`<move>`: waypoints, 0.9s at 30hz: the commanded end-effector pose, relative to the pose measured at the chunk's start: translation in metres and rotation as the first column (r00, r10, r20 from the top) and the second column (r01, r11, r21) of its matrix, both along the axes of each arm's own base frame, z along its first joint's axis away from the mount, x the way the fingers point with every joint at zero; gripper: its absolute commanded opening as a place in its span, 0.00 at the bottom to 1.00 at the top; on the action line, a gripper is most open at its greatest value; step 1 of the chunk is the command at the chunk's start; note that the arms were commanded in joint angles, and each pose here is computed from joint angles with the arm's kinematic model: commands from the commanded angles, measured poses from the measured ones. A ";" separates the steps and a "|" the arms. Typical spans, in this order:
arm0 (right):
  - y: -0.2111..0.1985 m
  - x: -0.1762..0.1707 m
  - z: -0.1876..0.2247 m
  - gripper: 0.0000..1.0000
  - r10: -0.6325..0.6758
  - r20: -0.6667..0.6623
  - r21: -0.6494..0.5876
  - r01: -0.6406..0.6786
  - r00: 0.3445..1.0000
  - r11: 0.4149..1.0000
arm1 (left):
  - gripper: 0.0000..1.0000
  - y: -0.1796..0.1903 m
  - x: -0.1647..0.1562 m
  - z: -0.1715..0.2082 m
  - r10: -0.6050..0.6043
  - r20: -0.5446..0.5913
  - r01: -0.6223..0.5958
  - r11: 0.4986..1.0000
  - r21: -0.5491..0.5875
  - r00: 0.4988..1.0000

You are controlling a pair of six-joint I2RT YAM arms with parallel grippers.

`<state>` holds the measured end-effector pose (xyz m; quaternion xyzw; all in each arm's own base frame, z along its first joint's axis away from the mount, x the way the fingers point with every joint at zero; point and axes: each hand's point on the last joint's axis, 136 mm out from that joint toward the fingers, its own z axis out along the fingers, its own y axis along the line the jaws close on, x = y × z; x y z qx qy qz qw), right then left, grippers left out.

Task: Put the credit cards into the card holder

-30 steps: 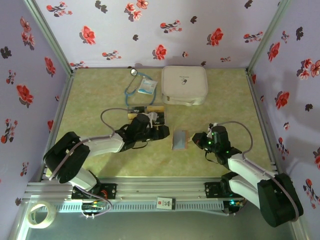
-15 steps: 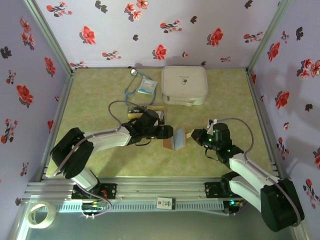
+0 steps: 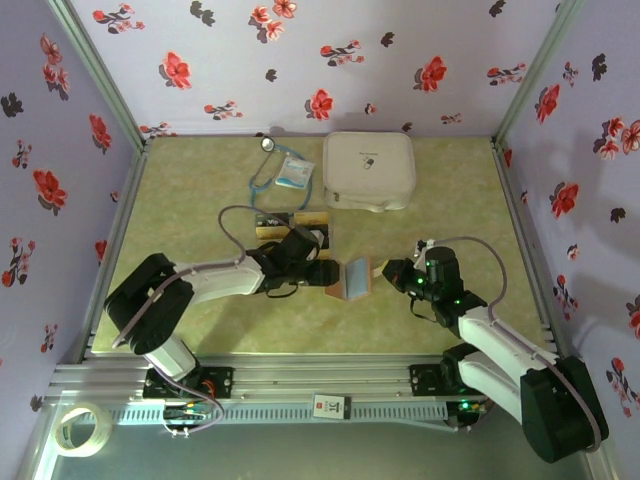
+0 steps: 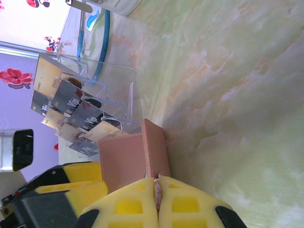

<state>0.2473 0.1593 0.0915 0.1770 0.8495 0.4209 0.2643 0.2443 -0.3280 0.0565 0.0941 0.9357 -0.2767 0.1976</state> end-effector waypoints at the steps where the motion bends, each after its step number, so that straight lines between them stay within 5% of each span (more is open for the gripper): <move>1: -0.004 -0.003 -0.008 0.00 0.004 -0.001 -0.028 -0.004 1.000 1.000 | 0.61 -0.003 -0.004 -0.011 -0.033 0.013 0.033 0.999 0.007 0.999; 11: -0.009 -0.012 -0.025 0.00 0.004 -0.041 -0.072 -0.007 0.999 0.997 | 0.17 -0.010 -0.011 -0.007 -0.054 0.032 0.057 0.994 -0.095 0.998; 14: -0.010 -0.015 -0.031 0.02 0.013 -0.060 -0.090 -0.019 0.998 0.996 | 0.11 -0.005 -0.015 -0.004 -0.049 0.029 0.052 0.994 -0.101 0.998; 20: -0.008 -0.017 -0.030 0.43 0.045 -0.080 -0.113 -0.054 0.996 0.992 | 0.07 0.012 -0.027 0.000 -0.006 0.014 0.006 0.998 -0.066 1.000; 27: 0.006 -0.018 0.006 0.46 0.107 -0.015 -0.111 -0.108 0.994 0.988 | 0.08 0.025 -0.033 -0.003 0.047 0.015 -0.047 0.999 -0.001 0.999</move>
